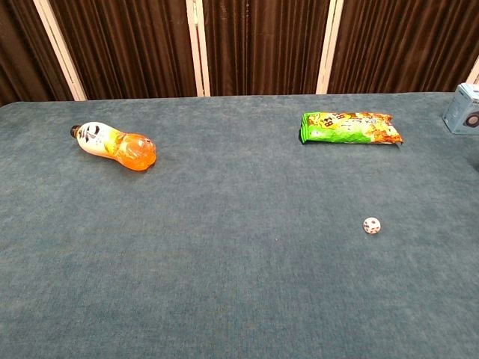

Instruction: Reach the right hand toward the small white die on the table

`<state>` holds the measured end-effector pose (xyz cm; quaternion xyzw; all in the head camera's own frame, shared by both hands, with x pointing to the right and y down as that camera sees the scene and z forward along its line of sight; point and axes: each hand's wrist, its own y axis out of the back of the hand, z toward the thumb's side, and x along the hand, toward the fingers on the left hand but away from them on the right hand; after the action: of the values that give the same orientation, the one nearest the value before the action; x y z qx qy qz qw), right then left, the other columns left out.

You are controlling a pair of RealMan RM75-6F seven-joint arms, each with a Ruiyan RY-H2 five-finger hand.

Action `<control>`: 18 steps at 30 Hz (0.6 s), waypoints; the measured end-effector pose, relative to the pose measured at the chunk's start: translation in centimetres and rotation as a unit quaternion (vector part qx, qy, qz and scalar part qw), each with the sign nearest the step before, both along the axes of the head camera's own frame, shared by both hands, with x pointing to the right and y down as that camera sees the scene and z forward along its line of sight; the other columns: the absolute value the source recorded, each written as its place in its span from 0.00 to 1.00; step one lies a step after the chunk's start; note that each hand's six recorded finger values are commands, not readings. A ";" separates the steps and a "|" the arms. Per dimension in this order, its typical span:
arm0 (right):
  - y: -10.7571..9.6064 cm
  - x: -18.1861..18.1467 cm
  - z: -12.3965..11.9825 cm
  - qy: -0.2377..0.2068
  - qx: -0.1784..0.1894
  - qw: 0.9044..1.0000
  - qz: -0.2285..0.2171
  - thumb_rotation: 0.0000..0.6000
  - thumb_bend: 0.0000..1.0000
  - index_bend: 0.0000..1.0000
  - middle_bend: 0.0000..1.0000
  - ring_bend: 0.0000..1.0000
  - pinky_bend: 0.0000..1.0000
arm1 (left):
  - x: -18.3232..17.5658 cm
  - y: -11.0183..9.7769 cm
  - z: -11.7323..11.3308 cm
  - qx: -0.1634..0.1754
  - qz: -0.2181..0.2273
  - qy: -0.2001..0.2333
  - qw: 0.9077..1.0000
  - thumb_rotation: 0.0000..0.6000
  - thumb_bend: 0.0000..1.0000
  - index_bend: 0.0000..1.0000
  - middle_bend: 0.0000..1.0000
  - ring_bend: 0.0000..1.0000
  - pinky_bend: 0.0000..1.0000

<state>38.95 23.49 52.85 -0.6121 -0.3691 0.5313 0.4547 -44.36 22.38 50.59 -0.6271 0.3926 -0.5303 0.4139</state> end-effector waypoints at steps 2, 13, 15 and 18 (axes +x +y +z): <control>-0.7 -0.8 1.5 -0.010 -0.019 0.999 -0.024 1.00 0.32 0.00 0.80 0.78 0.96 | 0.0 -0.2 0.5 -0.007 -0.003 -0.008 1.000 1.00 0.00 0.00 0.00 0.00 0.00; -2.7 -6.5 8.7 -0.031 -0.158 0.976 -0.146 1.00 0.48 0.00 0.85 0.83 1.00 | 0.3 -1.2 2.1 -0.019 -0.011 -0.038 0.999 1.00 0.00 0.00 0.00 0.00 0.00; -2.8 -7.4 9.6 -0.030 -0.177 0.971 -0.158 1.00 0.48 0.00 0.85 0.83 1.00 | 0.2 -1.2 2.4 -0.023 -0.012 -0.039 0.999 1.00 0.00 0.00 0.00 0.00 0.00; -2.7 -8.8 11.1 -0.028 -0.204 0.963 -0.175 1.00 0.48 0.01 0.85 0.83 1.00 | 0.1 -1.3 2.7 -0.026 -0.016 -0.043 0.999 1.00 0.00 0.00 0.00 0.00 0.00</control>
<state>30.15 20.76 63.92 -0.7617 -0.1529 0.4897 0.3958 -44.29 21.11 53.26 -0.6083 0.3701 -0.5733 0.4053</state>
